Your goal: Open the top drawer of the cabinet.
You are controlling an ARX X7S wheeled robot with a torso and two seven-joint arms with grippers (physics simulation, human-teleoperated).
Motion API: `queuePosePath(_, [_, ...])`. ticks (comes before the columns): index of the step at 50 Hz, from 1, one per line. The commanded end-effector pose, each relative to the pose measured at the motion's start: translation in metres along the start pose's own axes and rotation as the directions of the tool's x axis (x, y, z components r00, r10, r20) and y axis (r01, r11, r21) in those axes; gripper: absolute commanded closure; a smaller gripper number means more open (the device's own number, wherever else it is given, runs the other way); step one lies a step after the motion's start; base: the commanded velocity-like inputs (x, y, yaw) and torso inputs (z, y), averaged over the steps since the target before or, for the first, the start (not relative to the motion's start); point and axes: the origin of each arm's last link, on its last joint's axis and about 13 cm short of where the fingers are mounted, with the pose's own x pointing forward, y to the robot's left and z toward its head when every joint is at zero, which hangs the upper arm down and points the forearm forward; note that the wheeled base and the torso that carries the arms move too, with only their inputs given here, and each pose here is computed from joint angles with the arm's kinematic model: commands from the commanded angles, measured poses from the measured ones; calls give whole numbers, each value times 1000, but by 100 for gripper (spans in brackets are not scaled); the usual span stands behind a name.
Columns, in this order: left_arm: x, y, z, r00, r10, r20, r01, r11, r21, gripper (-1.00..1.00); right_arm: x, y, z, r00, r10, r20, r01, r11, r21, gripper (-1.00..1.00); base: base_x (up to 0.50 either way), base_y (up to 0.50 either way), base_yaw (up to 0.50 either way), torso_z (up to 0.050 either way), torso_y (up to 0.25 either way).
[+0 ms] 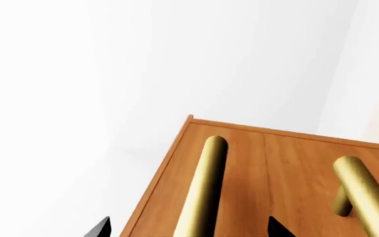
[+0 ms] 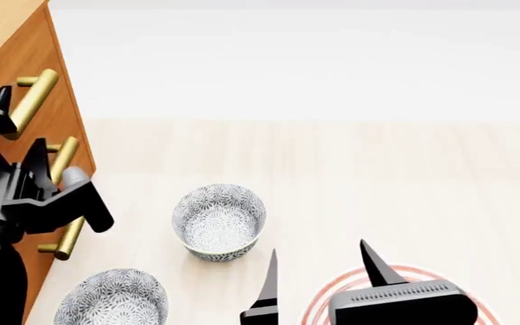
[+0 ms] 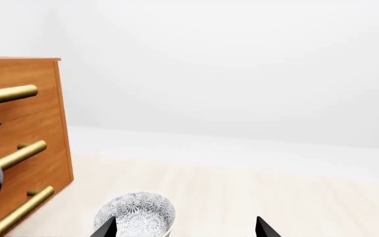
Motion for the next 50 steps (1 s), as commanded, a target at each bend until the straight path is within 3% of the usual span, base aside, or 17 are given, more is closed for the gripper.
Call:
queuePosePath(1, [4, -9, -5, 1000, 9, -22, -8, 999, 44, -100, 1, 0, -2, 1000, 2, -7, -2, 1000, 0, -100, 0, 0, 0, 0, 0])
queuePosePath(2, [4, -10, -5, 1000, 5, -24, -4, 999, 41, -100, 1, 0, -2, 1000, 2, -7, -2, 1000, 0, -100, 0, 0, 0, 0, 0])
queuePosePath(3, [4, -10, -5, 1000, 5, -23, -4, 999, 41, 100, 1, 0, -2, 1000, 1, -8, -1, 1000, 0, -100, 0, 0, 0, 0, 0])
queuePosePath(28, [3, -3, 1, 1000, 15, -11, -15, 999, 31, 100, 2, -1, -4, 1000, 0, -8, 0, 1000, 7, -100, 1, 0, 0, 0, 0])
queuePosePath(38, [-3, 12, 30, 996, 41, 73, -38, 999, -32, 100, 2, -1, -4, 1000, -15, -13, 15, 1000, -8, -100, -1, 0, 0, 0, 0])
queuePosePath(50, [-9, 12, 49, 989, 42, 138, -36, 998, -44, 100, 2, -4, -4, 999, -48, -6, 48, 998, -45, -100, -5, 0, 1, 0, 0])
